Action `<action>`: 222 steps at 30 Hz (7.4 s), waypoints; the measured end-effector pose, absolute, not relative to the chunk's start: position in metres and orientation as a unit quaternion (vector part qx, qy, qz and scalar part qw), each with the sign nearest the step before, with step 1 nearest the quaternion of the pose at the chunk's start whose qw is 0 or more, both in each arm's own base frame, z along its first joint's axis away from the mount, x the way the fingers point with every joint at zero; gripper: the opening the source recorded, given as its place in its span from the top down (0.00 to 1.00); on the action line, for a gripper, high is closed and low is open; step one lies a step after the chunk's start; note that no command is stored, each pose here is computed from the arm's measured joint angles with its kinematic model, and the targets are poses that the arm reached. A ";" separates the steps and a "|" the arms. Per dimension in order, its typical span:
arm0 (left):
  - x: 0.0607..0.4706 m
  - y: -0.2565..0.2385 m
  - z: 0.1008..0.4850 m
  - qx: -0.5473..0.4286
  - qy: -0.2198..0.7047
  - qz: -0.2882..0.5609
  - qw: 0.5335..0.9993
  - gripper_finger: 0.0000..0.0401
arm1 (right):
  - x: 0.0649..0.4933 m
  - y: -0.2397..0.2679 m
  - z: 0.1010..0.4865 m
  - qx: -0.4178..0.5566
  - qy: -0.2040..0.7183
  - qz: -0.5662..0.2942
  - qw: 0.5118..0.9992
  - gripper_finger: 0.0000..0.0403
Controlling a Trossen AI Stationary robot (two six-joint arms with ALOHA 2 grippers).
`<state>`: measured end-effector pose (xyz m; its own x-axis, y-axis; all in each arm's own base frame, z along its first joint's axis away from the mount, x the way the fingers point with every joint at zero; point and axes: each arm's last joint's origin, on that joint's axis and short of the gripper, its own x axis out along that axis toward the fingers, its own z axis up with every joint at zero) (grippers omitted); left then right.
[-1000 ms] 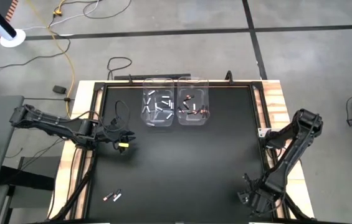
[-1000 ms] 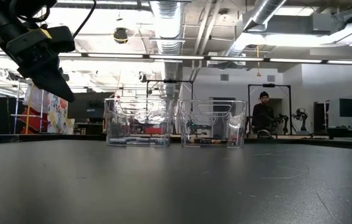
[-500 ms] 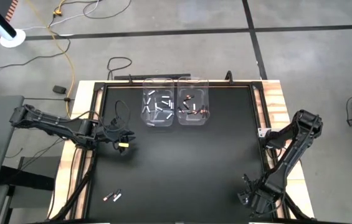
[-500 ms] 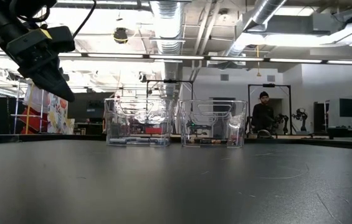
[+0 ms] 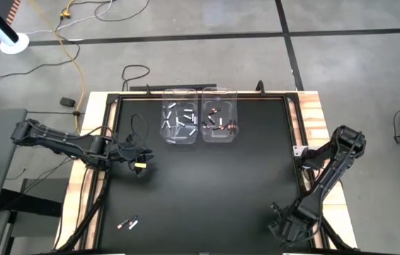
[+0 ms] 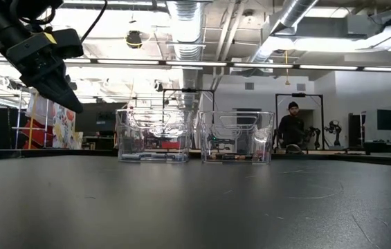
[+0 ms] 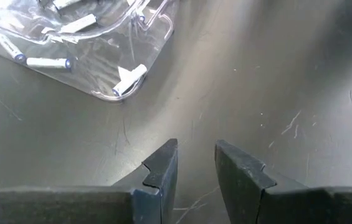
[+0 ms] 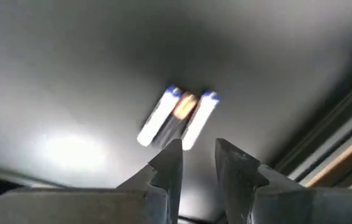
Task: Sort batteries
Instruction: Put the white battery into the left transparent bin
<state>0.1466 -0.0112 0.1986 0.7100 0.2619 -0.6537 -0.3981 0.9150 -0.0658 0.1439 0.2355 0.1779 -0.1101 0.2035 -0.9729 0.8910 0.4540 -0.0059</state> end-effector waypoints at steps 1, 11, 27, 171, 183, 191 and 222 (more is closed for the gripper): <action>0.147 -0.011 0.199 -0.101 0.335 0.179 0.919 0.75 | 0.144 0.236 0.178 0.409 0.671 -0.323 0.527 0.72; 0.147 -0.011 0.199 -0.101 0.336 0.180 0.919 0.75 | 0.144 0.236 0.178 0.352 0.703 -0.254 0.564 0.72; 0.147 -0.011 0.199 -0.102 0.335 0.180 0.919 0.75 | 0.138 0.248 0.148 0.179 0.787 -0.106 0.581 0.72; 0.151 -0.012 0.203 -0.171 0.297 0.188 0.921 0.75 | 0.178 0.222 0.150 0.495 0.653 -0.323 0.474 0.72; 0.151 -0.012 0.203 -0.175 0.296 0.189 0.920 0.75 | 0.181 0.226 0.145 0.495 0.656 -0.308 0.480 0.72; 0.151 -0.012 0.203 -0.178 0.296 0.190 0.919 0.75 | 0.192 0.230 0.123 0.466 0.686 -0.307 0.466 0.73; 0.150 -0.012 0.202 -0.176 0.301 0.192 0.918 0.75 | 0.254 0.155 0.173 0.540 0.501 -0.317 0.598 0.97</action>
